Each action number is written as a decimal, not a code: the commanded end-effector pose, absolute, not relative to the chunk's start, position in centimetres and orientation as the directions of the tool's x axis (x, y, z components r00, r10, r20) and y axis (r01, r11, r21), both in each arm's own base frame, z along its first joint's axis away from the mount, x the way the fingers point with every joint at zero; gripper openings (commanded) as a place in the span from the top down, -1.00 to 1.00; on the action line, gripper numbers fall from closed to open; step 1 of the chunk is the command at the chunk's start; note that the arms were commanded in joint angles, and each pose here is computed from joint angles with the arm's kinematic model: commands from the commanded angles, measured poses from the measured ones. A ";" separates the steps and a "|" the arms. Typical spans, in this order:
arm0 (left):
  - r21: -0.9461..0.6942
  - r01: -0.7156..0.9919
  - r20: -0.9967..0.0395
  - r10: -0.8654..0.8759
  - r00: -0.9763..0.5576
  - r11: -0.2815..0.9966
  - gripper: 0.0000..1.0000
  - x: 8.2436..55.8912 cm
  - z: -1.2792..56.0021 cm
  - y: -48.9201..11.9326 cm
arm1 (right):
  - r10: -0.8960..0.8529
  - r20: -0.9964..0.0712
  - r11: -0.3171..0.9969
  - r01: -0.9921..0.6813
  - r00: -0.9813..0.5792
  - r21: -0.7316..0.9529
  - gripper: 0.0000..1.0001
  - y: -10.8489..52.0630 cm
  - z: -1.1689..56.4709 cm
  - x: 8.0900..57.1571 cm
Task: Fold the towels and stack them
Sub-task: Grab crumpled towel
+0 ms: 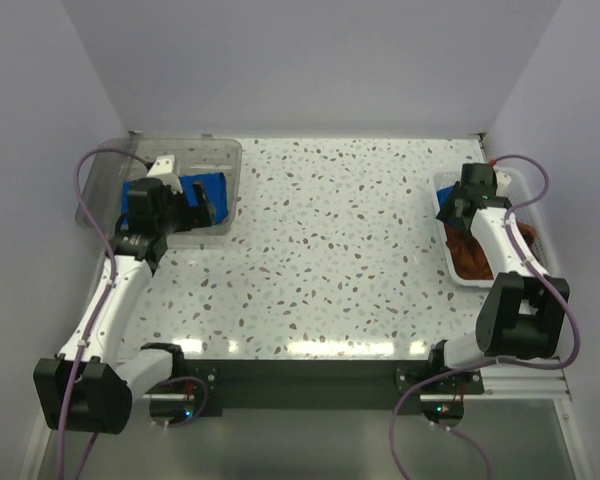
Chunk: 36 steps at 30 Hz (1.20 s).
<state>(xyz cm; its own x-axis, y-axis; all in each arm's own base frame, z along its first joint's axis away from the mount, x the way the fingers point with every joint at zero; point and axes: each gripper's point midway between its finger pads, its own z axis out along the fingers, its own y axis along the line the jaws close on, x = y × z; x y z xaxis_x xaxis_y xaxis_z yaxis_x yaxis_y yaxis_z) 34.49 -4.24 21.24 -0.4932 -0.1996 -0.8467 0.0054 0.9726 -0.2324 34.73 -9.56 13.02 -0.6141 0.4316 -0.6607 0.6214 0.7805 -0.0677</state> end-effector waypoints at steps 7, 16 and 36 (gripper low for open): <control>-0.207 0.077 -0.842 -0.137 -0.521 0.975 -1.00 33.5 18.2 -5.1 | 0.554 -0.601 0.719 0.695 -0.577 -0.005 0.17 -8.8 9.6 31.9; -0.198 0.052 -0.853 -0.145 -0.501 0.979 -0.99 33.3 19.3 -4.6 | 0.481 -0.768 0.754 0.646 -0.423 0.116 1.00 -9.1 21.2 33.8; -0.324 0.127 -0.850 -0.230 -0.474 0.938 -0.90 32.1 22.2 -6.9 | 0.076 -0.978 0.932 -0.334 -0.194 0.139 0.88 18.0 44.6 42.3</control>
